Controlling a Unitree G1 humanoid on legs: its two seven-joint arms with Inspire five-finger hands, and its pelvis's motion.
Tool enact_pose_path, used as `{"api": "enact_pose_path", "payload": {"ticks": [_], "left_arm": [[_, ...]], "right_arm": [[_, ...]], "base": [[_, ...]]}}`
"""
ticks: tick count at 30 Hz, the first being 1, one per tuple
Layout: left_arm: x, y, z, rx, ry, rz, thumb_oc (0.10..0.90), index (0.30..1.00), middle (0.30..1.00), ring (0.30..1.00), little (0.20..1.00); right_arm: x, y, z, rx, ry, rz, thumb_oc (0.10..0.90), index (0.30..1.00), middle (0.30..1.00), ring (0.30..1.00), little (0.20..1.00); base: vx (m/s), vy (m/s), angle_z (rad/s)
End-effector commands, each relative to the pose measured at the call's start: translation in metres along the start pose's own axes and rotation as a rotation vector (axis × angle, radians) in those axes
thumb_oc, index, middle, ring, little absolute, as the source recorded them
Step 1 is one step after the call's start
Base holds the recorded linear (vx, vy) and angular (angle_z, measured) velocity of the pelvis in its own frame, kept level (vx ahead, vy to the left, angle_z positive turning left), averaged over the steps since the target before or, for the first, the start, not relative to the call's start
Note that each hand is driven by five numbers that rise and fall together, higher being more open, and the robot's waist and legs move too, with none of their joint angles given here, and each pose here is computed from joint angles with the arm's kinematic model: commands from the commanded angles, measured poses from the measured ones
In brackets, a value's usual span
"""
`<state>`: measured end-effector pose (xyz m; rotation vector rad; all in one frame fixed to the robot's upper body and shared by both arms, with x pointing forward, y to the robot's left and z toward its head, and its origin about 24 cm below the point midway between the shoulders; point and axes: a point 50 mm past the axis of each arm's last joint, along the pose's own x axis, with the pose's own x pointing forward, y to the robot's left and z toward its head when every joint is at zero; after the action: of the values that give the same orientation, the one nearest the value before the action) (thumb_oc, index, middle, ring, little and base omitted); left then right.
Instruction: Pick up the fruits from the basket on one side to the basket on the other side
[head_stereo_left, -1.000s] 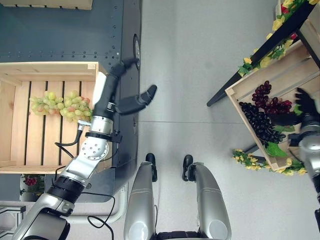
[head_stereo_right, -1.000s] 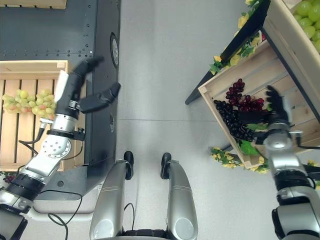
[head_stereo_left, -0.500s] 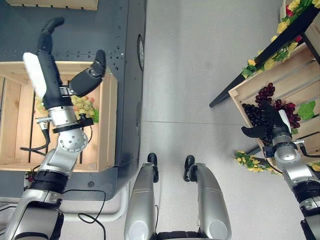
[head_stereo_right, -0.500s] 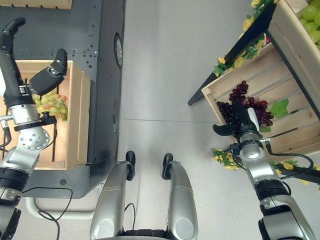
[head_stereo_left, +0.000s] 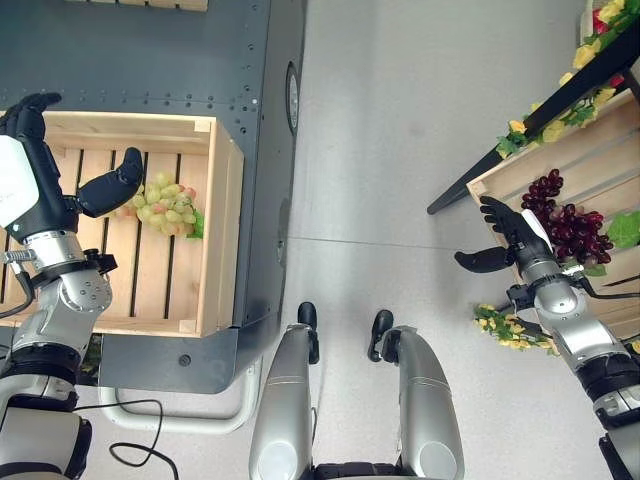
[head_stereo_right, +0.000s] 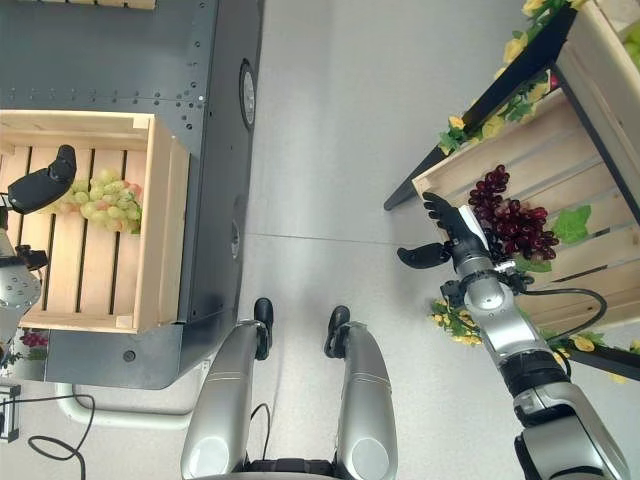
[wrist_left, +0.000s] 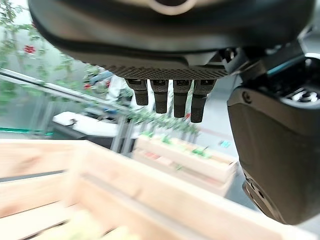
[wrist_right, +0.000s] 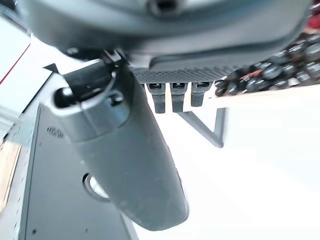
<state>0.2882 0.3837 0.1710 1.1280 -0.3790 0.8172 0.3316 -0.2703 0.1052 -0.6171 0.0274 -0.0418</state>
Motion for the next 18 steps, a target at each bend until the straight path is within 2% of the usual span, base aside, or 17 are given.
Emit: {"api": "enact_pose_path", "payload": {"ticks": [1, 11, 18], "left_arm": [[0.027, 0.027, -0.001, 0.134, -0.053, 0.035, 0.800, 0.900, 0.900, 0.900, 0.900], [0.023, 0.028, -0.027, 0.549, -0.091, -0.186, 0.800, 0.900, 0.900, 0.900, 0.900], [0.009, 0.023, -0.039, 0.692, -0.142, -0.249, 0.800, 0.900, 0.900, 0.900, 0.900]], "right_arm": [[0.006, -0.035, 0.046, -0.091, -0.208, -0.058, 0.800, 0.900, 0.900, 0.900, 0.900], [0.009, -0.039, 0.050, -0.118, -0.215, -0.011, 0.800, 0.900, 0.900, 0.900, 0.900], [0.009, -0.038, 0.050, -0.130, -0.215, 0.037, 0.800, 0.900, 0.900, 0.900, 0.900]], "base": [[-0.01, 0.036, 0.04], [-0.01, 0.033, 0.08], [0.01, 0.042, 0.10]]}}
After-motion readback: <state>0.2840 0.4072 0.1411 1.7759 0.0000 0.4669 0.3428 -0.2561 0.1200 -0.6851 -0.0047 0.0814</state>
